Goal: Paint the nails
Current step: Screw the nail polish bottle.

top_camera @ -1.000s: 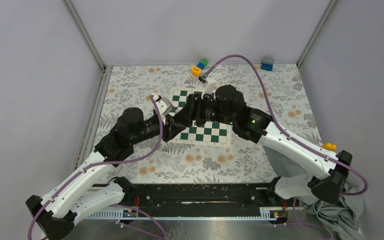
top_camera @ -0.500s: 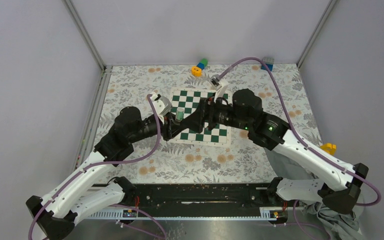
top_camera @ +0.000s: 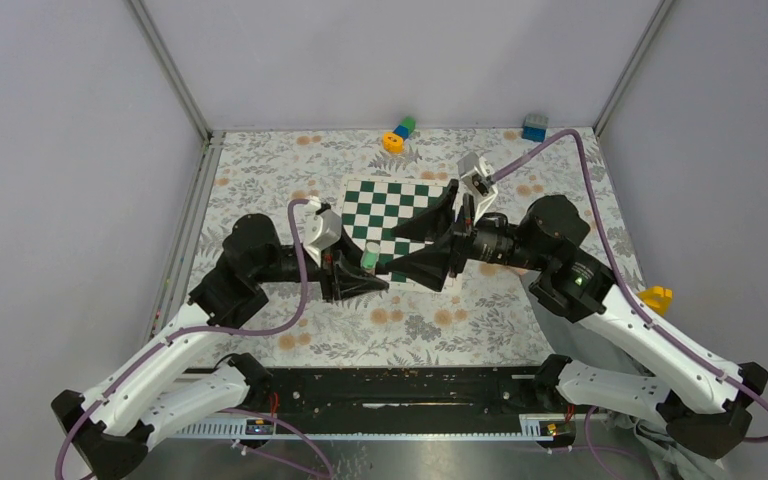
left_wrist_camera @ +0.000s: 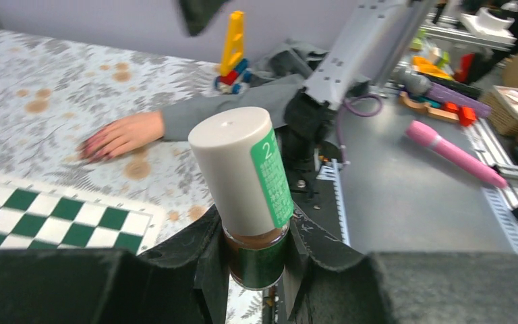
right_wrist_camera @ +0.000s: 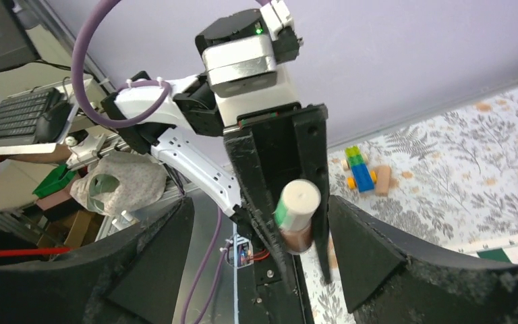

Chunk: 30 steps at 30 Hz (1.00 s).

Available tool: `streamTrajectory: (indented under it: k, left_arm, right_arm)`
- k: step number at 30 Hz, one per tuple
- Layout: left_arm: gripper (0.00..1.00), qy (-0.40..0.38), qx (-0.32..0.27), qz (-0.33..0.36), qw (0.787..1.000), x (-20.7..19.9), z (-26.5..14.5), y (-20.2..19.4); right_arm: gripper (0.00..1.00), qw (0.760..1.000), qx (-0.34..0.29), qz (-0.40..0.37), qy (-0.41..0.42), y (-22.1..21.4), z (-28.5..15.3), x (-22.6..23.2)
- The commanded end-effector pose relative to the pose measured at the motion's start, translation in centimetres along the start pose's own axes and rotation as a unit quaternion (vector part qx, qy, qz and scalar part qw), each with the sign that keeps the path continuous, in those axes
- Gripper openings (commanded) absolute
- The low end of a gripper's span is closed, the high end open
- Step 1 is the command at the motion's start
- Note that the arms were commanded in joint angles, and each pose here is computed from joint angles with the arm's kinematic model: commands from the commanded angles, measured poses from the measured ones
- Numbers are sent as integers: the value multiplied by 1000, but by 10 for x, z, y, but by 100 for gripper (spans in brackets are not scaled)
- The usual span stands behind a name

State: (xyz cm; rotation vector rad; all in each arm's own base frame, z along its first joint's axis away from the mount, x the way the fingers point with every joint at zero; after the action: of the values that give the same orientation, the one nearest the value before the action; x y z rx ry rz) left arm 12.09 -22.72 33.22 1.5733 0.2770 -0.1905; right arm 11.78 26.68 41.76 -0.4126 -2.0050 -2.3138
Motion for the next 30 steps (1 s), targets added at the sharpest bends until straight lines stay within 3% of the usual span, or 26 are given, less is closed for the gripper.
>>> streamTrajectory:
  k: [1,9,30]
  left_arm:
    - [0,-118,-20,38,992,-39,-2,22]
    - [0,-156,-15,26,987,-49,0,22]
    - [0,-165,-22,16,986,-49,2,22]
  right_arm:
    - [79,997,-29,-34,69,14,6,6]
    - [71,987,-31,-14,156,15,15,18]
    - [60,984,-6,8,179,1,27,18]
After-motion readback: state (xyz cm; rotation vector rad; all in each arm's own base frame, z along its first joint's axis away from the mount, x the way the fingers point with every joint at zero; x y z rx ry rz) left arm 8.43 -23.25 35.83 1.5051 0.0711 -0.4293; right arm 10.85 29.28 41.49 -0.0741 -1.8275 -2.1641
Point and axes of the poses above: each gripper's point midway between its finger pads, its own z axis out along the fingers, its own x axis along the line the jaws close on, y = z × x, the point moved 5 cm from there along -z, back along the fingers, and after that the axes turned 8 degrees about -z, right-handed, at the moved point
